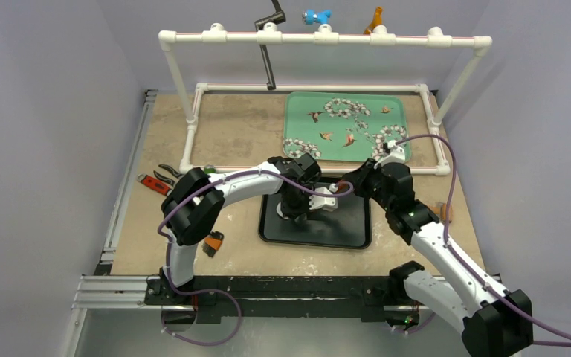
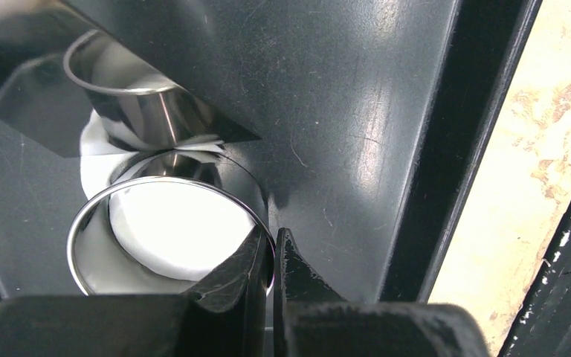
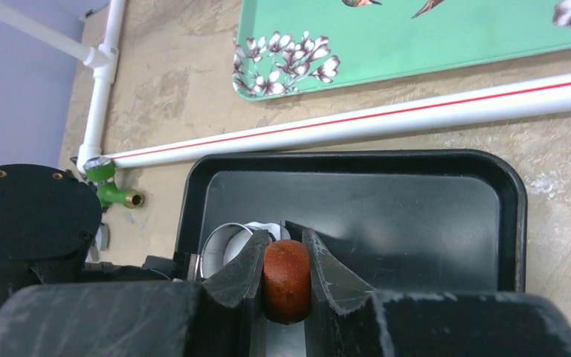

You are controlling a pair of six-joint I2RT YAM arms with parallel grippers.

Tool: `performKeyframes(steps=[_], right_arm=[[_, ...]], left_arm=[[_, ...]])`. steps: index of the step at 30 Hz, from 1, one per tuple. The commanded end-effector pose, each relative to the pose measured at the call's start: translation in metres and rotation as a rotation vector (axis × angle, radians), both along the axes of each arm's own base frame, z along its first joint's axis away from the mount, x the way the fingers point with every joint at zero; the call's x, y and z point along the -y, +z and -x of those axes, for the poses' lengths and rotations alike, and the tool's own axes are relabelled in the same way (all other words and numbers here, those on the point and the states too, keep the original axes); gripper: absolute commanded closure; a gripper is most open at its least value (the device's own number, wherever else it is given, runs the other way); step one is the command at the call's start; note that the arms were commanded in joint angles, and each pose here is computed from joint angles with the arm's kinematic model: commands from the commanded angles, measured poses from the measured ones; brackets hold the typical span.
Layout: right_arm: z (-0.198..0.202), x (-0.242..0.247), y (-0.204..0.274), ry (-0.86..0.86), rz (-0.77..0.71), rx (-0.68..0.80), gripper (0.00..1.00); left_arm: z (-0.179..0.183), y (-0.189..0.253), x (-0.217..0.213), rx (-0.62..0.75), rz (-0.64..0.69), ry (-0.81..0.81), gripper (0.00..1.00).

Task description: Roll out the dumpling wrappers from the dough

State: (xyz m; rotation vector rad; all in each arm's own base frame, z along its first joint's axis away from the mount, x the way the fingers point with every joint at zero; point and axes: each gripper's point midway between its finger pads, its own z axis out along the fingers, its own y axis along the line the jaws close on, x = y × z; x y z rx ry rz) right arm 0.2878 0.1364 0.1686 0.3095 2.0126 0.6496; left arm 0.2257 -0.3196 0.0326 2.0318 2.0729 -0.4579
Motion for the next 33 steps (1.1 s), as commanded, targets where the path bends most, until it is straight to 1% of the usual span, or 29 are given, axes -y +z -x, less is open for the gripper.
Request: performKeyframes(steps=[1,5,10,12,15,18,19,22,24,28,30,31,33], right_arm=[[-0.011,0.042,0.005,-0.138,0.253,0.016,1.00],[-0.016,0.058,0.014,-0.204,0.320,0.027,1.00],[-0.022,0.062,0.027,-0.225,0.344,0.048,1.00],[-0.022,0.062,0.032,-0.223,0.348,0.052,1.00],[-0.020,0.061,0.047,-0.209,0.339,0.090,1.00],[-0.016,0.041,0.065,-0.084,0.308,0.159,1.00],[-0.014,0.033,0.068,-0.038,0.292,0.169,1.00],[-0.008,0.016,0.077,0.054,0.246,0.197,1.00],[-0.005,0.008,0.084,0.092,0.211,0.229,1.00],[-0.004,0.001,0.085,0.120,0.188,0.238,1.00],[-0.003,-0.002,0.085,0.139,0.178,0.240,1.00],[-0.002,-0.006,0.084,0.158,0.170,0.243,1.00],[0.001,-0.017,0.082,0.215,0.142,0.260,1.00]], left_arm=[[0.010,0.007,0.002,-0.013,0.053,-0.084,1.00],[0.018,0.006,-0.011,-0.026,0.035,-0.150,1.00],[0.040,0.008,-0.025,-0.079,0.050,-0.324,1.00],[0.042,0.010,-0.029,-0.070,0.053,-0.371,1.00],[0.042,0.015,-0.034,-0.060,0.040,-0.408,1.00],[0.039,0.022,-0.038,-0.040,0.041,-0.417,1.00],[0.037,0.023,-0.039,-0.035,0.039,-0.408,0.96],[0.034,0.029,-0.039,-0.018,0.040,-0.379,0.76],[0.032,0.031,-0.039,-0.011,0.041,-0.343,0.66],[0.032,0.044,-0.036,-0.010,0.057,-0.270,0.62],[0.031,0.060,-0.032,-0.014,0.093,-0.209,0.61],[0.030,0.069,-0.029,-0.023,0.115,-0.170,0.60],[0.017,0.084,-0.027,-0.037,0.151,-0.038,0.58]])
